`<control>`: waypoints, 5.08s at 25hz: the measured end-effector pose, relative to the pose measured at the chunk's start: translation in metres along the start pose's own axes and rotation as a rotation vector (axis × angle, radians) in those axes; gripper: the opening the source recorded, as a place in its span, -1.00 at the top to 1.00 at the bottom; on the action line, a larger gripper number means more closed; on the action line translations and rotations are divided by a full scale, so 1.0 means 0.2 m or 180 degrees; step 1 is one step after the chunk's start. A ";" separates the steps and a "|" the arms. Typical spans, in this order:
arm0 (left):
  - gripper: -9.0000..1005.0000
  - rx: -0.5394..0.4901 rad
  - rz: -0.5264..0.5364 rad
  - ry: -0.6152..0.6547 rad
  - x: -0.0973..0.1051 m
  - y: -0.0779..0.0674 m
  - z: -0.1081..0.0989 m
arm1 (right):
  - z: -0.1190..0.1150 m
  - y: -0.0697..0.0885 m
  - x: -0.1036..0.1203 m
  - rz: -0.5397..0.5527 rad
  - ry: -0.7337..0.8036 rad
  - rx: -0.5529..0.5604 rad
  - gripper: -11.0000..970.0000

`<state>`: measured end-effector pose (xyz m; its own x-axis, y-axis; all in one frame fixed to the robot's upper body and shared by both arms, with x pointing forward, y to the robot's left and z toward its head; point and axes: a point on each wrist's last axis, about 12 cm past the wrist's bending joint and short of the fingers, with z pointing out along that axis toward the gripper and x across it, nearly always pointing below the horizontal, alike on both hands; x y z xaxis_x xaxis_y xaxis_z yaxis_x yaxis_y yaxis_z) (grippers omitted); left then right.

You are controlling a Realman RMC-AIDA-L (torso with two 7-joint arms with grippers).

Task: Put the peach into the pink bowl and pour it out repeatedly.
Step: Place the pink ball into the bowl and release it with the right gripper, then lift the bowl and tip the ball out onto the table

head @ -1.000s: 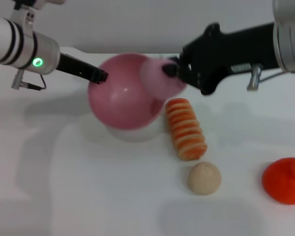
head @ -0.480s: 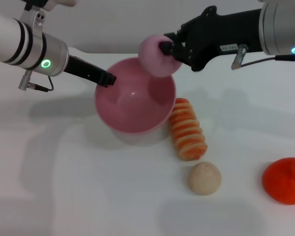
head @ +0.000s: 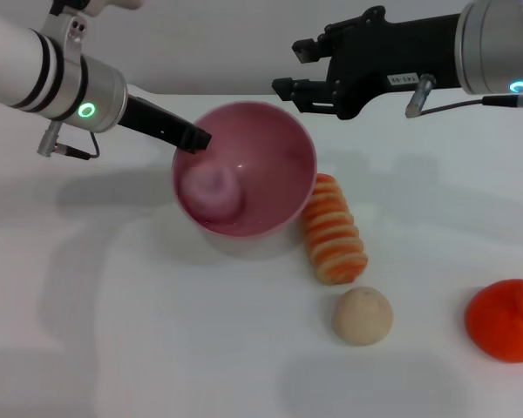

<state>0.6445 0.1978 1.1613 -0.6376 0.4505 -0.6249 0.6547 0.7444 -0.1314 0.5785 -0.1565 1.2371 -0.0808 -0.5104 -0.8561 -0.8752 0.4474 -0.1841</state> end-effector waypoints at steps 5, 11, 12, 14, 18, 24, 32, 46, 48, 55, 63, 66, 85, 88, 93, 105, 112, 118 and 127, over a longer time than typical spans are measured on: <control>0.89 0.0010 0.0024 0.0012 -0.01 -0.01 0.00 | -0.01 -0.01 0.00 0.0033 -0.0058 0.0071 0.08; 0.89 0.0006 0.0007 0.0015 -0.01 -0.01 0.00 | -0.09 -0.01 -0.01 0.0199 -0.0369 0.0154 0.01; 0.89 0.0007 0.0002 0.0016 -0.01 -0.01 0.00 | -0.11 -0.01 -0.01 0.0240 -0.0412 0.0194 0.01; 0.89 0.0008 -0.0005 0.0016 0.00 -0.01 0.00 | -0.14 -0.03 0.02 0.0340 -0.0486 0.0266 0.01; 0.89 0.0002 -0.0021 -0.0009 -0.01 0.00 0.00 | -0.22 -0.07 0.06 0.0567 -0.0641 0.0366 0.01; 0.89 -0.0028 -0.0048 -0.0074 -0.04 -0.01 0.00 | -0.32 -0.12 0.12 0.0700 -0.0880 0.0491 0.01; 0.89 -0.0036 -0.0116 -0.0142 -0.07 -0.02 0.01 | -0.40 -0.25 0.27 0.0883 -0.1048 0.0547 0.01; 0.89 -0.0034 0.0053 -0.0192 -0.14 -0.07 0.01 | -0.53 -0.27 0.61 0.0863 -0.1061 0.1109 0.01; 0.89 -0.0044 0.0128 -0.0252 -0.16 -0.10 0.03 | -0.59 -0.28 0.70 0.0949 -0.1173 0.1320 0.01; 0.89 -0.0042 0.0327 -0.0463 -0.19 -0.18 0.10 | -0.70 -0.24 0.95 0.1212 -0.1530 0.1807 0.01; 0.89 -0.0045 0.0410 -0.0649 -0.17 -0.25 0.17 | -0.71 -0.20 1.01 0.1310 -0.1531 0.1875 0.01; 0.89 -0.0028 0.0445 -0.0679 -0.17 -0.27 0.18 | -0.70 -0.20 1.00 0.1311 -0.1558 0.1846 0.01; 0.89 0.0136 0.0902 -0.0995 -0.20 -0.44 0.23 | -0.70 -0.19 0.97 0.1337 -0.1812 0.1755 0.01; 0.89 0.0095 0.0977 -0.1073 -0.21 -0.45 0.22 | -0.73 -0.18 0.98 0.1337 -0.1939 0.1803 0.01; 0.89 -0.0047 0.1042 -0.1229 -0.20 -0.45 0.23 | -0.80 -0.12 1.02 0.1237 -0.2296 0.1965 0.01; 0.89 -0.0690 0.1987 -0.2220 -0.10 -0.72 0.19 | -0.85 -0.07 1.05 0.1224 -0.2407 0.1990 0.01; 0.89 -0.1015 0.2527 -0.2545 -0.03 -0.85 0.20 | -0.85 -0.06 1.05 0.1234 -0.2430 0.1958 0.01; 0.88 -0.1141 0.2597 -0.2658 -0.01 -0.87 0.20 | -0.85 -0.06 1.05 0.1220 -0.2445 0.1936 0.01; 0.88 -0.1370 0.2792 -0.2853 0.03 -0.89 0.19 | -0.84 -0.06 1.04 0.1221 -0.2462 0.1916 0.01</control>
<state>0.5398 0.0498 1.1524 0.5237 0.5037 -0.6870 0.4232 0.5461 0.7230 0.4926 -0.3920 1.1432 0.2099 0.2558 -0.9437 -0.4568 0.8790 0.1367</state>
